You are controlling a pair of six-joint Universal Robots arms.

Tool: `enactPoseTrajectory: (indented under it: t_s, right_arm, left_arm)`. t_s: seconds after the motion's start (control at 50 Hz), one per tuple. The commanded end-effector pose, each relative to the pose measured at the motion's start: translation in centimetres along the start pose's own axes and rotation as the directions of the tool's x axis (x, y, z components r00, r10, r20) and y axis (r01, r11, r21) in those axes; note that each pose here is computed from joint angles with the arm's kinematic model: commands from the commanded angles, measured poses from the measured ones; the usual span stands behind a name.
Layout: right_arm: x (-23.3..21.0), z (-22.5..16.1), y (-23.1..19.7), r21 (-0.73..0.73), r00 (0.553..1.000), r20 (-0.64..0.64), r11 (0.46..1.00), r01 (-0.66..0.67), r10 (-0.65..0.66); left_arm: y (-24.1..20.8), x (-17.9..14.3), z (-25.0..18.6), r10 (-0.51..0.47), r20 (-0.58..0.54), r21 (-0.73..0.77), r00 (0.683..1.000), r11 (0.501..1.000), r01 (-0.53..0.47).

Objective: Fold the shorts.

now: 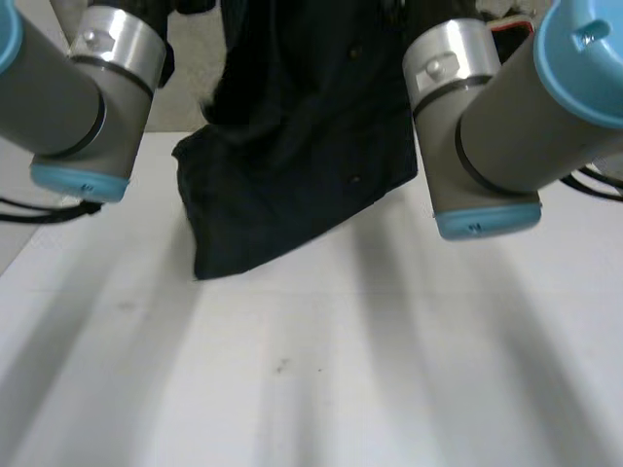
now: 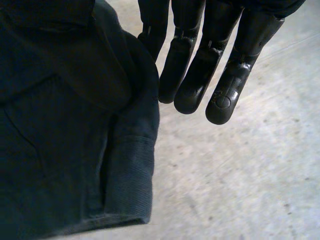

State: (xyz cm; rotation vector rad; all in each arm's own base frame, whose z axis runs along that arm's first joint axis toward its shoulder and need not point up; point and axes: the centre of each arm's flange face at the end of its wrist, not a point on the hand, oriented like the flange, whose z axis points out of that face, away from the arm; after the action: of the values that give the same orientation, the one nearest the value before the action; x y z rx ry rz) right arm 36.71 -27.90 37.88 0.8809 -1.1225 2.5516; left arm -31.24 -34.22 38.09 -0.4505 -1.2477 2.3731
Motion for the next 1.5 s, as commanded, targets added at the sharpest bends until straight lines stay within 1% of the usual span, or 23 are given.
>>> enactPoseTrajectory:
  t_s: [0.02, 0.04, 0.12, 0.14, 0.24, 0.28, 0.34, 0.44, 0.5, 0.56, 0.66, 0.68, 0.74, 0.76, 0.82, 0.84, 0.9, 0.92, 1.0, 1.12, 1.24, 1.36, 1.5]
  right_arm:
    - [-3.4, -5.3, 3.5, -0.175, 0.979, 0.204, 0.984, 0.005, 0.032]
    - [-4.4, -7.0, 4.6, -0.231, 0.962, 0.269, 0.973, 0.025, 0.039]
    - [-6.3, -11.3, 7.1, -0.36, 0.916, 0.391, 0.931, 0.063, 0.089]
    - [-6.5, -12.0, 7.6, -0.383, 0.908, 0.405, 0.921, 0.067, 0.102]
    - [-7.7, -15.8, 9.5, -0.466, 0.862, 0.471, 0.883, 0.064, 0.187]
    - [-8.1, -16.8, 9.9, -0.479, 0.843, 0.492, 0.876, 0.056, 0.215]
    - [-8.2, -17.3, 10.3, -0.487, 0.836, 0.499, 0.872, 0.053, 0.228]
    - [-7.2, -17.2, 10.2, -0.493, 0.847, 0.476, 0.869, 0.034, 0.237]
    - [-6.6, -17.1, 9.6, -0.485, 0.853, 0.461, 0.875, 0.012, 0.244]
    - [-6.1, -16.8, 9.2, -0.473, 0.861, 0.448, 0.881, 0.001, 0.24]
    - [-5.0, -16.3, 8.1, -0.444, 0.876, 0.426, 0.896, -0.017, 0.227]
    - [-4.9, -16.3, 8.0, -0.44, 0.878, 0.423, 0.898, -0.019, 0.226]
    - [-4.7, -16.3, 7.5, -0.427, 0.88, 0.419, 0.904, -0.026, 0.223]
    - [-4.6, -16.3, 7.3, -0.424, 0.88, 0.419, 0.905, -0.027, 0.223]
    - [-4.7, -16.5, 7.3, -0.421, 0.88, 0.42, 0.907, -0.027, 0.222]
    - [-4.7, -16.5, 7.3, -0.421, 0.88, 0.42, 0.907, -0.025, 0.22]
    - [-4.7, -16.6, 7.3, -0.419, 0.88, 0.421, 0.908, -0.025, 0.218]
    - [-4.7, -16.6, 7.3, -0.419, 0.881, 0.421, 0.908, -0.023, 0.217]
    - [-4.8, -16.6, 7.3, -0.42, 0.881, 0.422, 0.907, -0.023, 0.217]
    - [-4.8, -16.6, 7.3, -0.419, 0.881, 0.422, 0.908, -0.021, 0.215]
    - [-4.8, -16.6, 7.4, -0.423, 0.882, 0.419, 0.906, -0.019, 0.214]
    - [-4.7, -16.6, 7.4, -0.424, 0.882, 0.418, 0.906, -0.02, 0.216]
    - [-4.0, -15.9, 7.1, -0.415, 0.893, 0.4, 0.91, -0.026, 0.208]
  left_arm:
    - [4.7, 0.5, -5.3, -0.072, -0.122, -0.229, 0.99, 0.973, 0.042]
    - [5.2, 0.8, -6.0, -0.084, -0.139, -0.252, 0.987, 0.967, 0.046]
    - [7.6, 1.7, -10.0, -0.139, -0.185, -0.389, 0.973, 0.919, 0.057]
    - [8.5, 1.8, -11.7, -0.16, -0.184, -0.446, 0.97, 0.893, 0.063]
    - [10.2, 2.4, -16.1, -0.181, -0.18, -0.569, 0.967, 0.821, 0.048]
    - [10.4, 2.6, -17.1, -0.163, -0.195, -0.588, 0.967, 0.809, 0.018]
    - [9.7, 2.8, -18.2, -0.094, -0.247, -0.587, 0.965, 0.806, -0.071]
    - [6.9, 2.7, -18.6, 0.043, -0.321, -0.543, 0.946, 0.81, -0.221]
    - [5.2, 2.6, -18.4, 0.079, -0.323, -0.525, 0.943, 0.814, -0.248]
    - [2.9, 2.3, -18.2, 0.104, -0.283, -0.519, 0.953, 0.82, -0.243]
    - [0.6, 2.3, -18.3, 0.061, -0.182, -0.524, 0.981, 0.838, -0.149]
    - [0.1, 2.4, -18.2, 0.024, -0.129, -0.524, 0.991, 0.847, -0.089]
    - [-0.6, 2.2, -18.1, -0.044, -0.028, -0.52, 0.999, 0.854, 0.023]
    - [-0.8, 2.0, -18.0, -0.092, 0.049, -0.512, 0.995, 0.853, 0.104]
    - [-0.9, 1.6, -17.5, -0.156, 0.151, -0.487, 0.976, 0.848, 0.211]
    - [-0.6, 1.6, -17.3, -0.194, 0.2, -0.48, 0.96, 0.835, 0.268]
    - [0.8, 2.6, -17.2, -0.248, 0.239, -0.504, 0.939, 0.794, 0.339]
    - [1.9, 3.5, -17.4, -0.267, 0.255, -0.534, 0.93, 0.763, 0.365]
    - [4.3, 5.5, -18.7, -0.229, 0.285, -0.618, 0.931, 0.698, 0.361]
    - [7.5, 5.5, -20.4, -0.099, 0.38, -0.677, 0.92, 0.648, 0.349]
    - [9.3, 6.6, -22.6, -0.027, 0.376, -0.738, 0.926, 0.596, 0.317]
    - [10.1, 6.3, -23.1, 0.031, 0.394, -0.748, 0.919, 0.592, 0.301]
    - [10.8, 3.1, -21.6, 0.07, 0.453, -0.724, 0.889, 0.611, 0.32]
